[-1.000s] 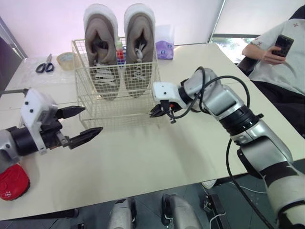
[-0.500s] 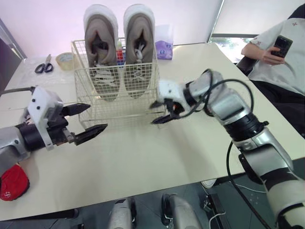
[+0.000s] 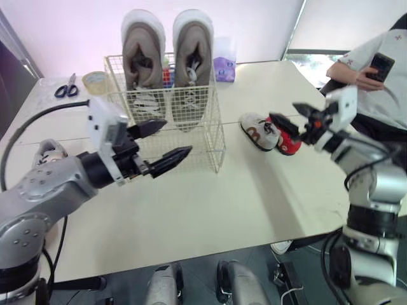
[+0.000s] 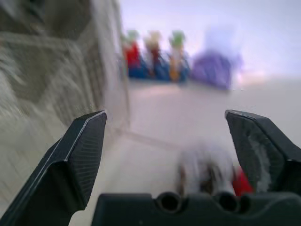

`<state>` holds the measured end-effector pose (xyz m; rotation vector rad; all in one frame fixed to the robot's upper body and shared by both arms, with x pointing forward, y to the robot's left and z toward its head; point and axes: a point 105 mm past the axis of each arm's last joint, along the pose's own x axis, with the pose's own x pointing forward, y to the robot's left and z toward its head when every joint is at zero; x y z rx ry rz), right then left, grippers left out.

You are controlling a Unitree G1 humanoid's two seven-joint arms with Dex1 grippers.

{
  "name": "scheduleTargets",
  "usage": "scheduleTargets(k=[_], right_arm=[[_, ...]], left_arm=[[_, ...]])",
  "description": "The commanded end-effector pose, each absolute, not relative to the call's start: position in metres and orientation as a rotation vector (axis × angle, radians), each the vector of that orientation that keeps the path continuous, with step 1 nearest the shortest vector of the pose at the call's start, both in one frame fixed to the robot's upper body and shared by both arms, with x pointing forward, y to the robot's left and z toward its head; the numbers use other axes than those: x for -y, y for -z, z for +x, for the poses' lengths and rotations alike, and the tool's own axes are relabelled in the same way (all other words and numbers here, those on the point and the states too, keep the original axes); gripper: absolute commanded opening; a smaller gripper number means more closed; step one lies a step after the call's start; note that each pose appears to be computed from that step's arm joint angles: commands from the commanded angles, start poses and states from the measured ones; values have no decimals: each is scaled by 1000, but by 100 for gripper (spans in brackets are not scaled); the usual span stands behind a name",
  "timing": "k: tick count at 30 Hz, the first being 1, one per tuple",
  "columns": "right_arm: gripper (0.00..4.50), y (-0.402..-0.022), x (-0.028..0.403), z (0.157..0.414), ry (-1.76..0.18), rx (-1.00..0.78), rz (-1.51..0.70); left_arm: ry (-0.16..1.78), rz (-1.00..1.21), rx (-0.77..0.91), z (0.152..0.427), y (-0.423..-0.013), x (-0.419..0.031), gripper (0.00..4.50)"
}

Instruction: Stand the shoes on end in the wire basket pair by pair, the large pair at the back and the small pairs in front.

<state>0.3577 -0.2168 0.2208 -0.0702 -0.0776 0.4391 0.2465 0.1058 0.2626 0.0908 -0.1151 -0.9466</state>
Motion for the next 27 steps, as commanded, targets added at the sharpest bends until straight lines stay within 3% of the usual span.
scheduleTargets(k=[1,13,27], right_arm=[[446,-218,218,341,-377,136,-92],[446,-170,192,361,-397,66,37],[446,-156,178,405,-428,65,69]], left_arm=[[1058,166,72,222,-249,-77,450],[842,-212,93,236,-227,-84,450],[821,-232,31,227,-201,-75,450]])
